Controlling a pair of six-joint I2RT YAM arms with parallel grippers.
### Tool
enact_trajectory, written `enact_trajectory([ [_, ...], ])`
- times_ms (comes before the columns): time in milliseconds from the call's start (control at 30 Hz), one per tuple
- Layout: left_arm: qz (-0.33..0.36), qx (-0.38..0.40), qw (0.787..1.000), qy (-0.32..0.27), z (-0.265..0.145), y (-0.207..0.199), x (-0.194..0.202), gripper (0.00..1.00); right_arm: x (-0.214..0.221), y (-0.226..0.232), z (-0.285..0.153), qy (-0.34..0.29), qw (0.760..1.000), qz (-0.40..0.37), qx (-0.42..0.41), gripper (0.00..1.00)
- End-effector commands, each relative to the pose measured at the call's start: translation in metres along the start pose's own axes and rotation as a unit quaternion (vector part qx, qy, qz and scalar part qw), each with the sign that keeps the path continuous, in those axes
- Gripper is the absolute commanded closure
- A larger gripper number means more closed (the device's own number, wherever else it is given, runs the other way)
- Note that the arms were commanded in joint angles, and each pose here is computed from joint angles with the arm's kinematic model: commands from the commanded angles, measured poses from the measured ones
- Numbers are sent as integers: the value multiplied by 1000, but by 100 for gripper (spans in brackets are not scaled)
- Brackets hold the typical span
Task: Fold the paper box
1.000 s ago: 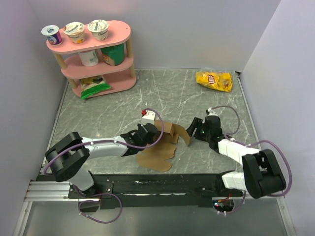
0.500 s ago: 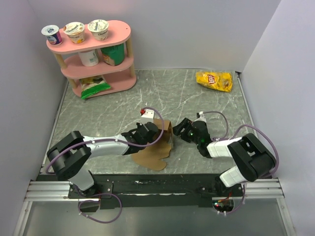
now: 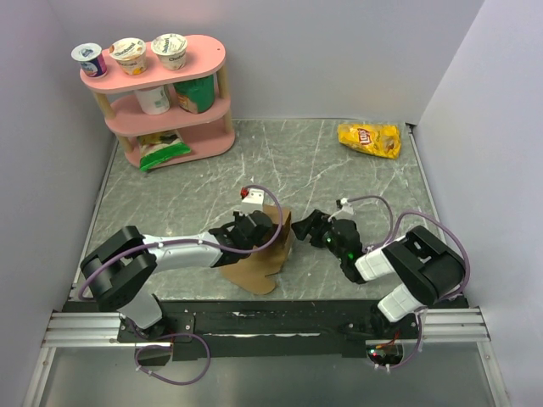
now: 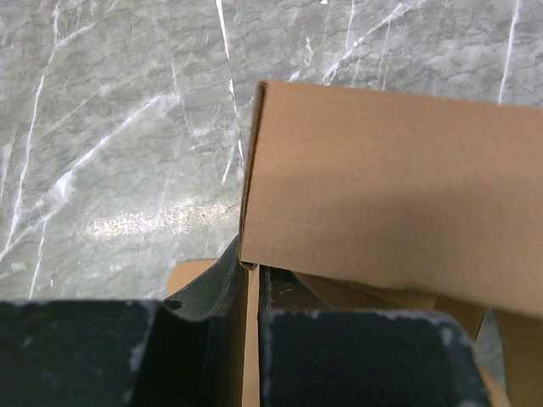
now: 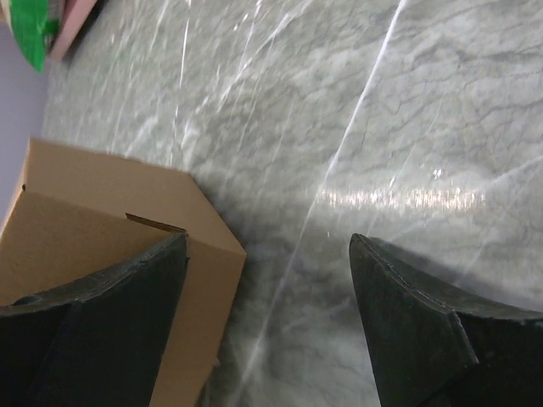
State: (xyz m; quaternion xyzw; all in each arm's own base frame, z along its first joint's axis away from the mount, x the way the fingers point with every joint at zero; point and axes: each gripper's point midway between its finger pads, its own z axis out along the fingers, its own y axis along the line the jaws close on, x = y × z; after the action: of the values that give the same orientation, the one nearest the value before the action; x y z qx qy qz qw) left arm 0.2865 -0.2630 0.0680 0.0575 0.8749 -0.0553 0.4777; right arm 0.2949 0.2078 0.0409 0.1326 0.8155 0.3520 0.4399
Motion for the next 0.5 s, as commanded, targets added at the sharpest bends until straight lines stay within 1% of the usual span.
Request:
enact_trajectory([
  [0,11,51,996,76,-5,-18,35,99,35,47,-24,58,989,-57,-125,13],
  [33,12,49,996,77,-5,-17,36,99,39,44,-28,59,988,-67,-125,12],
  [167,17,50,995,81,-4,-18,37,99,40,54,-39,45,982,-95,-157,11],
  [300,18,50,995,83,-4,-16,37,99,44,60,-51,40,978,-109,-175,7],
  [333,17,51,995,81,-3,-16,36,99,46,57,-53,40,977,-114,-174,2],
  [467,18,60,995,81,-4,-19,35,99,53,59,-58,44,973,-135,-181,0],
])
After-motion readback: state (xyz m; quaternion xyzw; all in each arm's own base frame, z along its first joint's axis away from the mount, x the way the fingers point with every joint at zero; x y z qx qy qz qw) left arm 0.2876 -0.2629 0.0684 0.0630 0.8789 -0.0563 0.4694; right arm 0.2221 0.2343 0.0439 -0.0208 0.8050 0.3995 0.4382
